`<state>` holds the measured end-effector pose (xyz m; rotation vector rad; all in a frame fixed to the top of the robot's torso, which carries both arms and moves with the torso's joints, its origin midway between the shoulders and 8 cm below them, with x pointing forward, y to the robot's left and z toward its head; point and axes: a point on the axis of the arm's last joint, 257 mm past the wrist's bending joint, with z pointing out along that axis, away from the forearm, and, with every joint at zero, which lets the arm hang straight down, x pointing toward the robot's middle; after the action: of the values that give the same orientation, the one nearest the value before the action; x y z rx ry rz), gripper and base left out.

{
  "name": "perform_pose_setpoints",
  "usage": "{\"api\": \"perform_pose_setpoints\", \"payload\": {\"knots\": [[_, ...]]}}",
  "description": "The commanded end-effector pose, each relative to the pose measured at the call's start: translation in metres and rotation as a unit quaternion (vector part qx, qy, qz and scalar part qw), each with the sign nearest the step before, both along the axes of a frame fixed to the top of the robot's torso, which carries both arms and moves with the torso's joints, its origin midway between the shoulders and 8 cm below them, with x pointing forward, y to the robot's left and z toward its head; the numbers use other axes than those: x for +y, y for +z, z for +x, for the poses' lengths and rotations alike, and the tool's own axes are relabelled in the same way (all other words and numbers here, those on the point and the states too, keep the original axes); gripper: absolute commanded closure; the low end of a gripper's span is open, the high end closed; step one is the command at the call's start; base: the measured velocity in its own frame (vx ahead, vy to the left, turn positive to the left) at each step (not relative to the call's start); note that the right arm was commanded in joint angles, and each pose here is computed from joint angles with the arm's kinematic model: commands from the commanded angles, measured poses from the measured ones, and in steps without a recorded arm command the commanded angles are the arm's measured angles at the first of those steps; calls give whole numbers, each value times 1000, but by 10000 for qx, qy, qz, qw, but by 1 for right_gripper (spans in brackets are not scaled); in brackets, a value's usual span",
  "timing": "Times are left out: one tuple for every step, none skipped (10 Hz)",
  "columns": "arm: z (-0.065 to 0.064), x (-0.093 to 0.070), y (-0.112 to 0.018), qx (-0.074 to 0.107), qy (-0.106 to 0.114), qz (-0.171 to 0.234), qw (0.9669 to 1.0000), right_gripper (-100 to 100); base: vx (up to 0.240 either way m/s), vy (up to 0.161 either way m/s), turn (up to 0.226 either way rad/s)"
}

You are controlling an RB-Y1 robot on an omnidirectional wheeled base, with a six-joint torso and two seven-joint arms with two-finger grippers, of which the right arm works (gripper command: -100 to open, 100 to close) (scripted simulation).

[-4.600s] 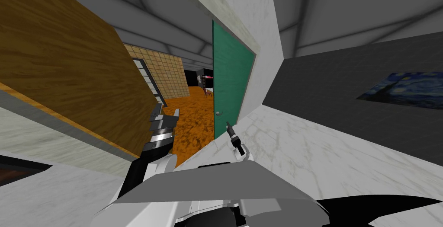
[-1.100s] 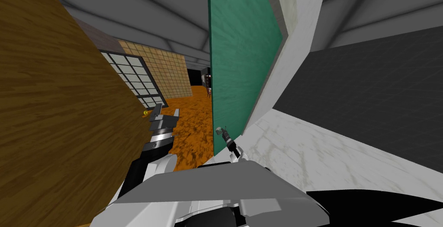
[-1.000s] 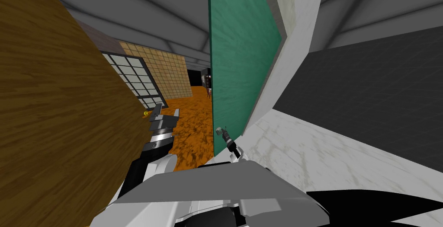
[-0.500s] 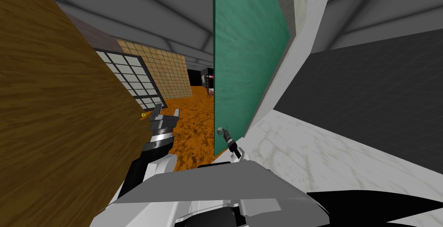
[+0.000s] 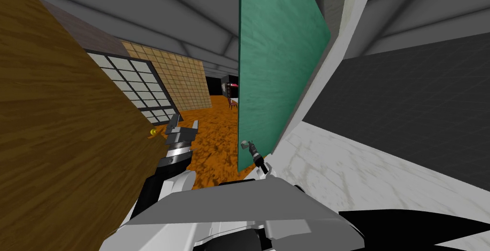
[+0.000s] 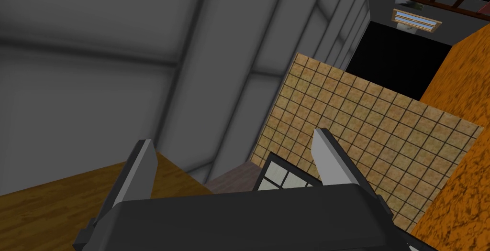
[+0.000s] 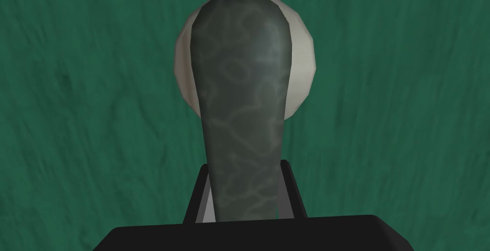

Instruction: Push the door open

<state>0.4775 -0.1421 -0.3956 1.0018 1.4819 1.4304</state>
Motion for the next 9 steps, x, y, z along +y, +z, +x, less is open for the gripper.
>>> {"api": "perform_pose_setpoints", "payload": {"knots": [[5, -18, 6, -83, -186, -49, 9998, 100, 148, 155, -59], [5, -18, 6, -83, -186, -49, 9998, 100, 93, 84, -33], [8, -30, 6, -87, -353, -58, 9993, 100, 157, 111, -79], [8, -34, 6, -88, -410, -57, 9991, 100, 182, 147, -72], [10, -42, 6, -90, -523, -56, 9986, 100, 149, 168, -63], [11, -49, 7, -89, -634, -49, 9979, 100, 151, 176, -59], [11, -53, 7, -89, -690, -45, 9976, 100, 148, 153, -63], [12, -59, 7, -87, -797, -30, 9968, 100, 169, 158, -61], [12, -59, 7, -87, -797, -30, 9968, 100, 130, 96, -38]]}}
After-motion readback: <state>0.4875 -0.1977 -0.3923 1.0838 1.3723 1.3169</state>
